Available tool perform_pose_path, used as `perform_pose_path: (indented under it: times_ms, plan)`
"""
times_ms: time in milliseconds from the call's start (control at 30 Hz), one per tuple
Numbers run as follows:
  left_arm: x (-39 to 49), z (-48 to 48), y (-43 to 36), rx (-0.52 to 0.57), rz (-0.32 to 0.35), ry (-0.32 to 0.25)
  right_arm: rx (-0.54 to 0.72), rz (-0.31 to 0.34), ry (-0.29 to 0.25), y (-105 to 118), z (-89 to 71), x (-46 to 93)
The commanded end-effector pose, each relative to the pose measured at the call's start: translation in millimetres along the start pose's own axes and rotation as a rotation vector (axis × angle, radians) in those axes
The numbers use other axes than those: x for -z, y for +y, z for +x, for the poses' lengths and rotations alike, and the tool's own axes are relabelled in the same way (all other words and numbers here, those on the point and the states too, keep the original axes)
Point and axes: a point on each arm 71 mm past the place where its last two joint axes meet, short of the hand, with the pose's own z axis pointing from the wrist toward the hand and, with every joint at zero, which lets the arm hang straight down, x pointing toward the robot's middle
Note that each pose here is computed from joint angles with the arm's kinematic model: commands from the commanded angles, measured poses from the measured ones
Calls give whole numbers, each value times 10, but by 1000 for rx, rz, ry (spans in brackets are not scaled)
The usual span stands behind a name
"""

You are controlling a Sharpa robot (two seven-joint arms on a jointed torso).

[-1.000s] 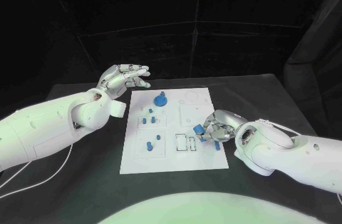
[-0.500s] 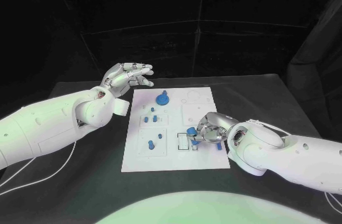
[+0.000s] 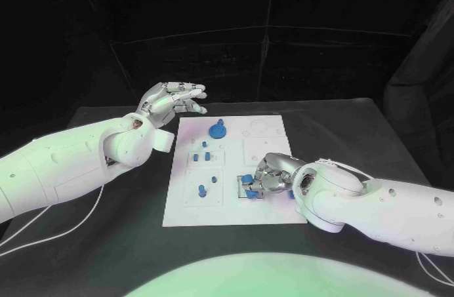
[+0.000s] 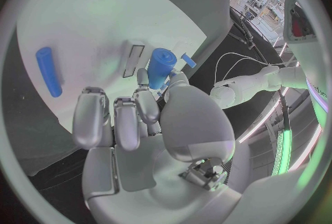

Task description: Assemble the parts on the task board

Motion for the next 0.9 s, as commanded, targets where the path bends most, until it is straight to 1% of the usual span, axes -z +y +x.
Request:
perform_pose_path:
  times_ms: [33,200,433,733,900]
  plan:
    - [-8,15,-15,8,11,12,-14,13,-12,10,-11,-17]
    - [-9,20,-14,8,11,13,-18,13,-26,31,-11,-38]
    - [-10,24,-15,9,11,13,-6,14,-12,53,9,-68]
    - [-6,23,-14,10,7,15,-10,24,-42,31,-14,-92]
    - [-4,20,-14,10,6,15,-11,18,-53,29,-25,-84]
